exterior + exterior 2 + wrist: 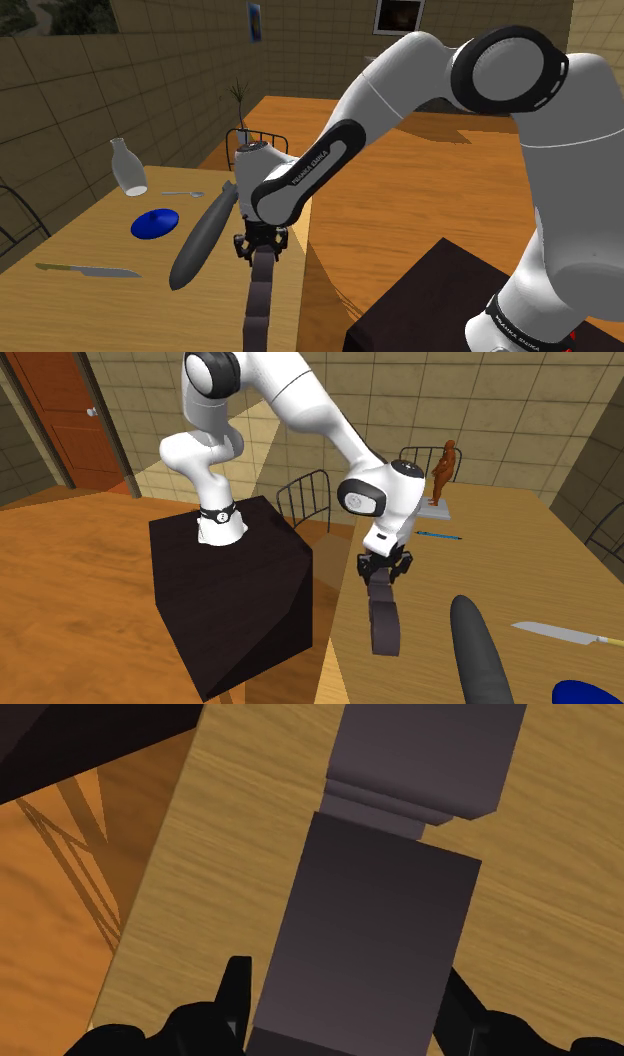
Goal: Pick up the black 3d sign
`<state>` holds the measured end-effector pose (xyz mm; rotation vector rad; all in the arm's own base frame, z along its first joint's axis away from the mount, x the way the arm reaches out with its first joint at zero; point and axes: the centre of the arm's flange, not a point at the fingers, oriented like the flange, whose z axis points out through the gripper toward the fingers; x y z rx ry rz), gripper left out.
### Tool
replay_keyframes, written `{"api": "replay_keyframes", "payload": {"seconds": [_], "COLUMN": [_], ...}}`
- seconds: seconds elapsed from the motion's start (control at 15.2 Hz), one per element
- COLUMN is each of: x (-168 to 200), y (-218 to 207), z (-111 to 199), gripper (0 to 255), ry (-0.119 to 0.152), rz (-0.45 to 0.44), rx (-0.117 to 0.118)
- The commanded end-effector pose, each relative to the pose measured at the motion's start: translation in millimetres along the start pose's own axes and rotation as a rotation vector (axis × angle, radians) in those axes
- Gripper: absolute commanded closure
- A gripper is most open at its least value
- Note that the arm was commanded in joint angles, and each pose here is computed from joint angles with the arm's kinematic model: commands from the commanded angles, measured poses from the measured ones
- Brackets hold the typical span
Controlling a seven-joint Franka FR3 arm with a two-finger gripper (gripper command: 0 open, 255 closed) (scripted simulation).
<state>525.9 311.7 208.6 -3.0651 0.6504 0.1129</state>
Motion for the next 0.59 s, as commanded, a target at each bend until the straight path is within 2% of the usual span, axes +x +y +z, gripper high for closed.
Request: {"api": "replay_keyframes", "payload": {"seconds": [0.0,0.4,0.53], "x": [-1.7,-4.0,-4.1], "y": [-0.7,-0.4,-0.4], "z": [-12.0,-43.6,-44.4], "gripper": [255,255,255], "ry": [0.001,0.001,0.001], "rz": [0.000,0.000,0.000], "rx": [0.001,0.001,0.001]}}
